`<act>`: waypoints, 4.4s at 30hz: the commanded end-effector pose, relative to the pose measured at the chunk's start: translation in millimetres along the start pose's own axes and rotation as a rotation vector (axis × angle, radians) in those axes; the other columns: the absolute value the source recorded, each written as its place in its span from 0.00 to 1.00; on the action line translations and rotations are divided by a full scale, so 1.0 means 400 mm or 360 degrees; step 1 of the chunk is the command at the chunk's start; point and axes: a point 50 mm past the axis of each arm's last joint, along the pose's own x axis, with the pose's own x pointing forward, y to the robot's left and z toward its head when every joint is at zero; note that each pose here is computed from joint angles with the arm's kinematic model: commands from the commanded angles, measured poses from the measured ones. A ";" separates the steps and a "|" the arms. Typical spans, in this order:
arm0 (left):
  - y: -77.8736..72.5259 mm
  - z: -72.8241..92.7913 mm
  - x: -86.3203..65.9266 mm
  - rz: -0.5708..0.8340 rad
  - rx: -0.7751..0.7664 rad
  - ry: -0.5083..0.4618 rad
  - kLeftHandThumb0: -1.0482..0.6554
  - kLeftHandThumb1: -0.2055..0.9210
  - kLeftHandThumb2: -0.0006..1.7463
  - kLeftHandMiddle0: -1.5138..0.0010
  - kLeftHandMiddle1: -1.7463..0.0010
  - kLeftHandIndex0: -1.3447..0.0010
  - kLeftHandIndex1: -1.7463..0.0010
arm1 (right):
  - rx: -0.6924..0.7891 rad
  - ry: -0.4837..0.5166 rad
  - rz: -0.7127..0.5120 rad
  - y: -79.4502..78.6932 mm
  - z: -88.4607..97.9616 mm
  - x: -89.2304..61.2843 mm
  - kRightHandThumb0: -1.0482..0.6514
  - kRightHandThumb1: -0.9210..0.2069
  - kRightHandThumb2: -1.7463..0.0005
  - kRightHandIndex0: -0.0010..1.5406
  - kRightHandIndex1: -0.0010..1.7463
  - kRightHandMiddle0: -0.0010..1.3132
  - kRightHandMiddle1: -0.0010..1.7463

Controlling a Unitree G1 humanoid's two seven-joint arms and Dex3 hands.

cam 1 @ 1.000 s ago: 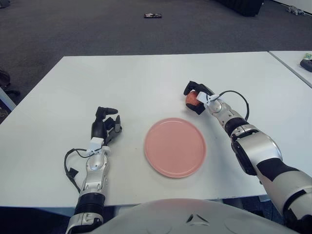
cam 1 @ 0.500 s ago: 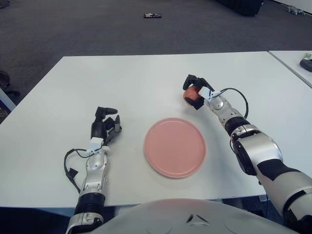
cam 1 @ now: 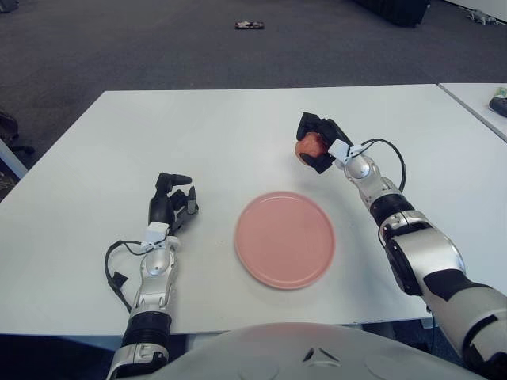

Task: Put the apple into the plate.

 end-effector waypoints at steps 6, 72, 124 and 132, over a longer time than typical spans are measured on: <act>-0.011 -0.024 -0.017 -0.0025 -0.0022 0.0066 0.39 0.80 0.48 0.43 0.00 0.75 0.00 | 0.0072 -0.0229 0.0080 0.003 0.045 -0.040 0.61 0.81 0.06 0.58 0.94 0.47 1.00; -0.016 -0.023 -0.017 -0.0042 -0.0042 0.0051 0.40 0.84 0.45 0.44 0.00 0.77 0.00 | -0.0805 -0.0755 0.0938 0.187 0.103 -0.205 0.61 0.31 0.45 0.28 0.95 0.24 0.99; -0.021 -0.023 -0.012 -0.0099 -0.0088 0.0041 0.39 0.82 0.46 0.46 0.00 0.76 0.00 | 0.0170 -0.0757 -0.0104 0.021 0.149 -0.219 0.00 0.00 0.43 0.01 0.00 0.00 0.00; -0.026 -0.024 -0.010 -0.0080 -0.0066 0.0053 0.39 0.82 0.47 0.44 0.00 0.76 0.00 | 0.0382 -0.0737 -0.0617 0.007 0.159 -0.201 0.10 0.00 0.54 0.11 0.10 0.00 0.32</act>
